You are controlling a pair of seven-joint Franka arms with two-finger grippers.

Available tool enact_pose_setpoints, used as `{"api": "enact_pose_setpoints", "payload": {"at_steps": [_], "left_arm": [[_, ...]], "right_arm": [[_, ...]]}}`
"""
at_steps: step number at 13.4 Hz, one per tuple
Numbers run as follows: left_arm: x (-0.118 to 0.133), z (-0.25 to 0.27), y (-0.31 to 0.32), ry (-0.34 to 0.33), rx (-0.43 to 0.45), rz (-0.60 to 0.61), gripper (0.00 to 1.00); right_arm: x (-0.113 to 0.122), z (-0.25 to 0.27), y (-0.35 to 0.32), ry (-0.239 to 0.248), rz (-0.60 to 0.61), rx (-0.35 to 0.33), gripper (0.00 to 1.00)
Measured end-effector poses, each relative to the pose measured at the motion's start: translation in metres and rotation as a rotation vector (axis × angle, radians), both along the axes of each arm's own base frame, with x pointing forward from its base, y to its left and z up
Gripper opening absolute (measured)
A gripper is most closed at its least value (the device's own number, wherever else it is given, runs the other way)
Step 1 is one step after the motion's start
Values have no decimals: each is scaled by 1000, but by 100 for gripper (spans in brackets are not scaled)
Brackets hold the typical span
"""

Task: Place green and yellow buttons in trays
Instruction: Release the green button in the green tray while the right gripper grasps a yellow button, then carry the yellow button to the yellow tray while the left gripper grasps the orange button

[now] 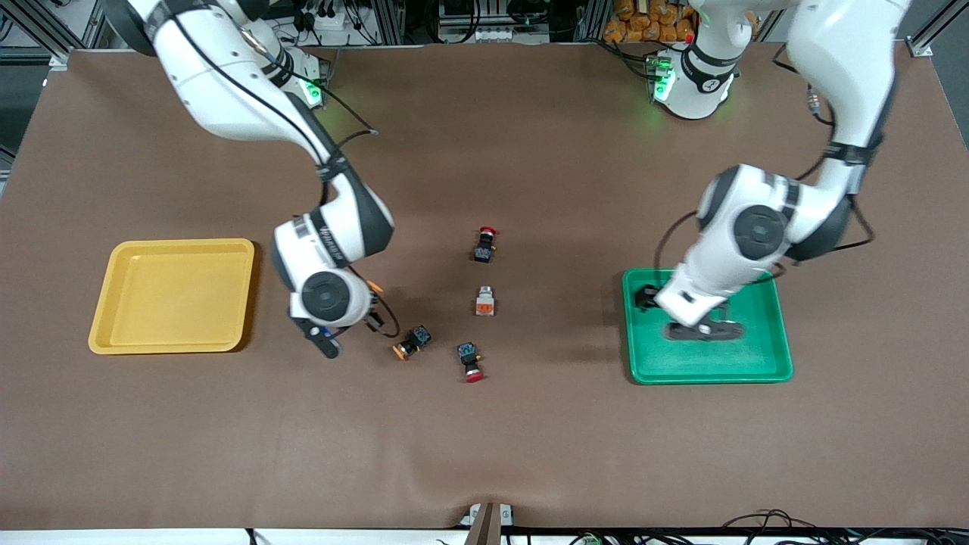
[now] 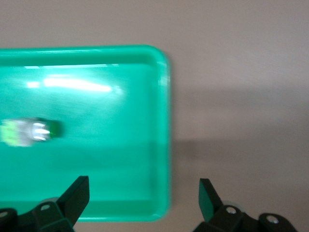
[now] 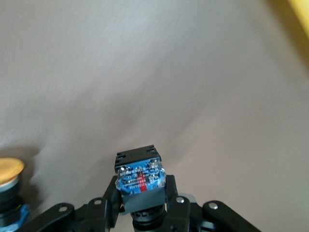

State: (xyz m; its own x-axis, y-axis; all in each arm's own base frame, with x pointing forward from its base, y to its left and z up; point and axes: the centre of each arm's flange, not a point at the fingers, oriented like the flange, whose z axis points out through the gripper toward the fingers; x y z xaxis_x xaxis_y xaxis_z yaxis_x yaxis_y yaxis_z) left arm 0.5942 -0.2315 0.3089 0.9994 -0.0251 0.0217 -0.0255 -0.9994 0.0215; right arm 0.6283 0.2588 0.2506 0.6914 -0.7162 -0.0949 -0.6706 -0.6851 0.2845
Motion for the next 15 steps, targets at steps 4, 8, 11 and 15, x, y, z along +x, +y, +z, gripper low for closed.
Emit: {"api": "enact_pose_setpoints", "payload": {"at_steps": [4, 8, 11, 15], "left_arm": [[-26, 1, -122, -17, -49, -52, 100], [-38, -17, -218, -33, -91, -113, 100], [-54, -48, -268, -31, -78, -63, 100], [-65, -95, -298, -68, -22, -85, 100]], "right_arm": [[22, 37, -94, 62, 71, 50, 41], [30, 41, -179, 128, 211, 133, 41], [30, 37, -237, 147, 252, 181, 41], [18, 30, -331, 153, 320, 258, 41]]}}
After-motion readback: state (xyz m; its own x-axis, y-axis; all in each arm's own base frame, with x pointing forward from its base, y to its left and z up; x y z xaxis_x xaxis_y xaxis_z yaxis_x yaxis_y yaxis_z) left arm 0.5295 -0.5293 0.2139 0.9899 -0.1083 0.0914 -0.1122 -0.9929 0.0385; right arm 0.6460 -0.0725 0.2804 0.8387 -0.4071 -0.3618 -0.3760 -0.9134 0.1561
